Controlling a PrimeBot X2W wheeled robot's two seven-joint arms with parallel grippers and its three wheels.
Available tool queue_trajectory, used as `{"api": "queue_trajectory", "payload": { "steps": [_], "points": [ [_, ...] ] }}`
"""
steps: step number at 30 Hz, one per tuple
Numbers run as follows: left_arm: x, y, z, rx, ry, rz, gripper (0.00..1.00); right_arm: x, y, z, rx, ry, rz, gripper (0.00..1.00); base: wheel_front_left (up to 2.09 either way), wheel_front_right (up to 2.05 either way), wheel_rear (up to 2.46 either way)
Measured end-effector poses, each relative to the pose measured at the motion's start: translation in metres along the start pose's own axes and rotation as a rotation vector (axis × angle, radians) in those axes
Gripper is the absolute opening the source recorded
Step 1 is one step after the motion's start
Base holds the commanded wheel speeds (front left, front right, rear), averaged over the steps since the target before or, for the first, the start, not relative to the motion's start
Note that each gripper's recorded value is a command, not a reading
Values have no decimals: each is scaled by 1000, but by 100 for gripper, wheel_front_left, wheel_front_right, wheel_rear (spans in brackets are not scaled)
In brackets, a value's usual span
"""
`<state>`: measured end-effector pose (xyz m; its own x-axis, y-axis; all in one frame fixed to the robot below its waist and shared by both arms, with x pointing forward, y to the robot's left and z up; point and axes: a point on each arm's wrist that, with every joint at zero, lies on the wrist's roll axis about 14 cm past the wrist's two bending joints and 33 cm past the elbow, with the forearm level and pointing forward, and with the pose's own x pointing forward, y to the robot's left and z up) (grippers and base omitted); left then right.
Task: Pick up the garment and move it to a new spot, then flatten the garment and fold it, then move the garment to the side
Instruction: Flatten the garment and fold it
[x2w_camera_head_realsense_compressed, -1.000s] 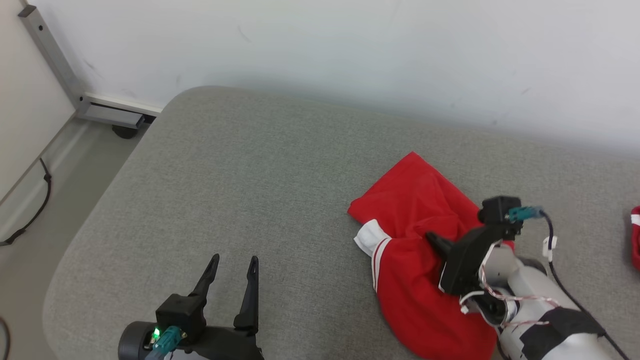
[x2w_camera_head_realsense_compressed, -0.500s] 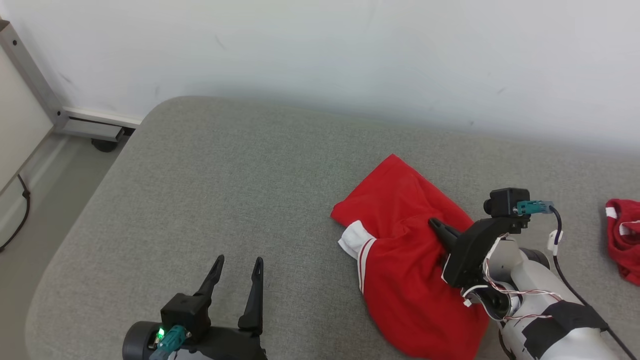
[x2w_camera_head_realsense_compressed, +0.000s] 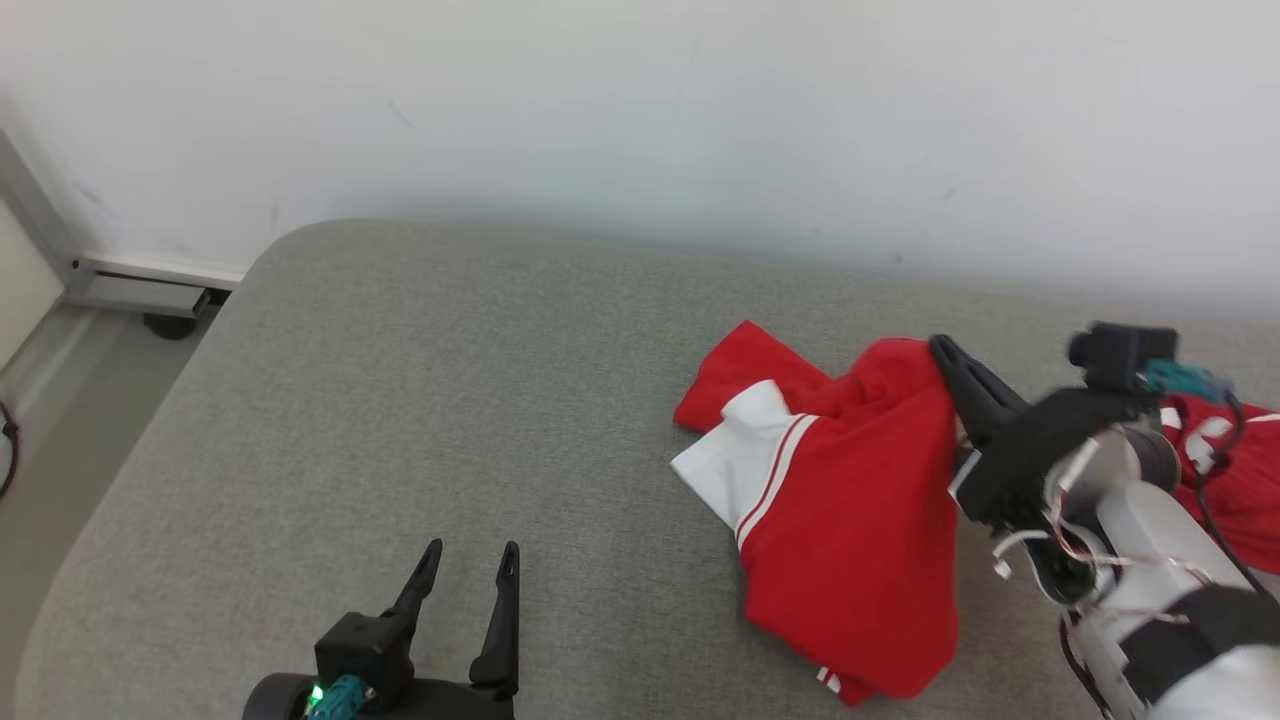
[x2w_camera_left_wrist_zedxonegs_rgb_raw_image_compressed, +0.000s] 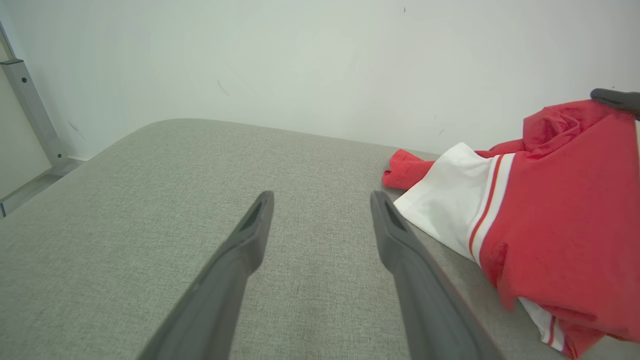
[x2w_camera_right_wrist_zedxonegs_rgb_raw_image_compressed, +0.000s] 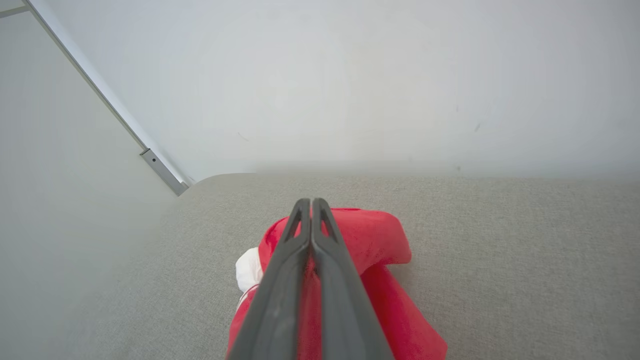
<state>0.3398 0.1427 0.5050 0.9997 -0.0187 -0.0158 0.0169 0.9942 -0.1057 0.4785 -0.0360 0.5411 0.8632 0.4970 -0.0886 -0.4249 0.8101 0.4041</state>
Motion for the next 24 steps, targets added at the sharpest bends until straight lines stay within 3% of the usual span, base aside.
{"api": "queue_trajectory", "payload": {
  "steps": [7, 17, 24],
  "points": [
    [0, -9, -4, -7, 11, -26, 100, -62, -46, -28, 9, -22, -104, 0, 0, 0, 0],
    [9, -40, -8, -7, 30, -125, 100, -134, -65, -66, 110, -18, -197, 0, 0, 0, 0],
    [19, -54, -10, 0, 45, -171, 100, -174, -71, -132, 187, 188, -275, 0, 0, 0, 0]
  ]
}}
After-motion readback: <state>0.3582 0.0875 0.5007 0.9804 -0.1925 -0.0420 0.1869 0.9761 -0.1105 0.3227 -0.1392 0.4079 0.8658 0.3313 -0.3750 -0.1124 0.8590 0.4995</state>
